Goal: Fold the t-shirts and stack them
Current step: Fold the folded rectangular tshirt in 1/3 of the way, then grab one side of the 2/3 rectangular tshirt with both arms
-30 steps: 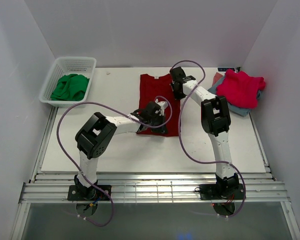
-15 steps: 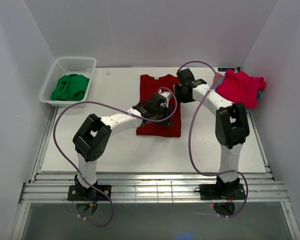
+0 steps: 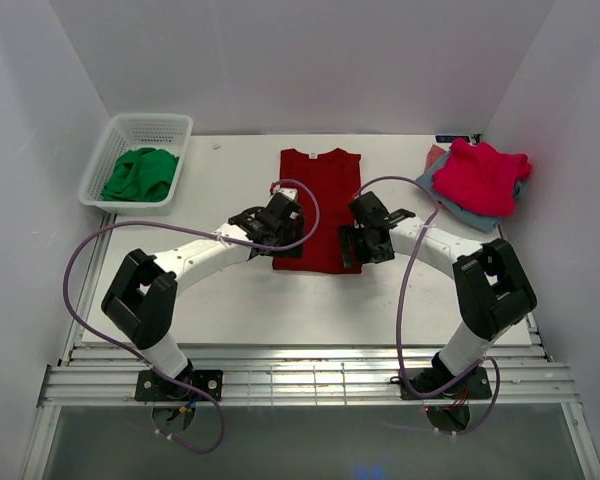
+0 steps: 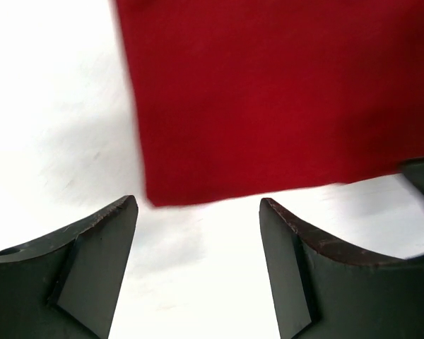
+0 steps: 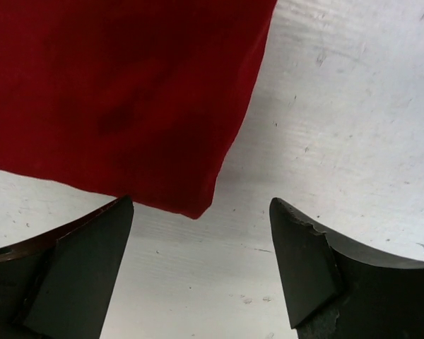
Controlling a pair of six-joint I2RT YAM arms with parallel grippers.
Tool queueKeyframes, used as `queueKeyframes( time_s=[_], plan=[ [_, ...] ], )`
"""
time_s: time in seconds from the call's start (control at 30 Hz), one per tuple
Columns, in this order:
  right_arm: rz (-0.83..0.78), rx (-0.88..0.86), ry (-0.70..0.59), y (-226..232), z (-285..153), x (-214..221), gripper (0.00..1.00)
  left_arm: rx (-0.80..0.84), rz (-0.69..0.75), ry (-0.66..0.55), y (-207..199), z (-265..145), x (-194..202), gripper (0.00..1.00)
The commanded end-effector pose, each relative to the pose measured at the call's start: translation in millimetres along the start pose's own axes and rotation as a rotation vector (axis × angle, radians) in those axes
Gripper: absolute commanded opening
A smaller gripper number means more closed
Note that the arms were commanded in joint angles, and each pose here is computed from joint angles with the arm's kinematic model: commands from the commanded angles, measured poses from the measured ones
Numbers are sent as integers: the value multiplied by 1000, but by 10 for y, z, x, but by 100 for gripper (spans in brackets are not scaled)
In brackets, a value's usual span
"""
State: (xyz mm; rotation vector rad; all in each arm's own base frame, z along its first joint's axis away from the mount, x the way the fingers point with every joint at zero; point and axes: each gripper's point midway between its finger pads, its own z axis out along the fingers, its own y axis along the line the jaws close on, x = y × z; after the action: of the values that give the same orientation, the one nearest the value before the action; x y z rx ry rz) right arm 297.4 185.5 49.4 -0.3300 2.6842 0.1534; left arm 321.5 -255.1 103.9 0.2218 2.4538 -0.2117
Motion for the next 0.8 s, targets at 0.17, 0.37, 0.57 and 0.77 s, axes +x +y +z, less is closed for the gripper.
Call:
queueKeyframes(
  time_s=[0.17,0.37,0.57,0.77],
  plan=[
    [48,-50,-66,150,13,-169,83,-36,-45,55,463,29,293,80],
    [63,-66,-47,191,109,-82,81,33,-85,51,525,127,355,80],
    [60,-60,-15,201,197,70,80,106,-111,29,437,183,301,80],
    [63,-51,5,204,258,179,79,135,-135,45,366,251,319,80]
  ],
)
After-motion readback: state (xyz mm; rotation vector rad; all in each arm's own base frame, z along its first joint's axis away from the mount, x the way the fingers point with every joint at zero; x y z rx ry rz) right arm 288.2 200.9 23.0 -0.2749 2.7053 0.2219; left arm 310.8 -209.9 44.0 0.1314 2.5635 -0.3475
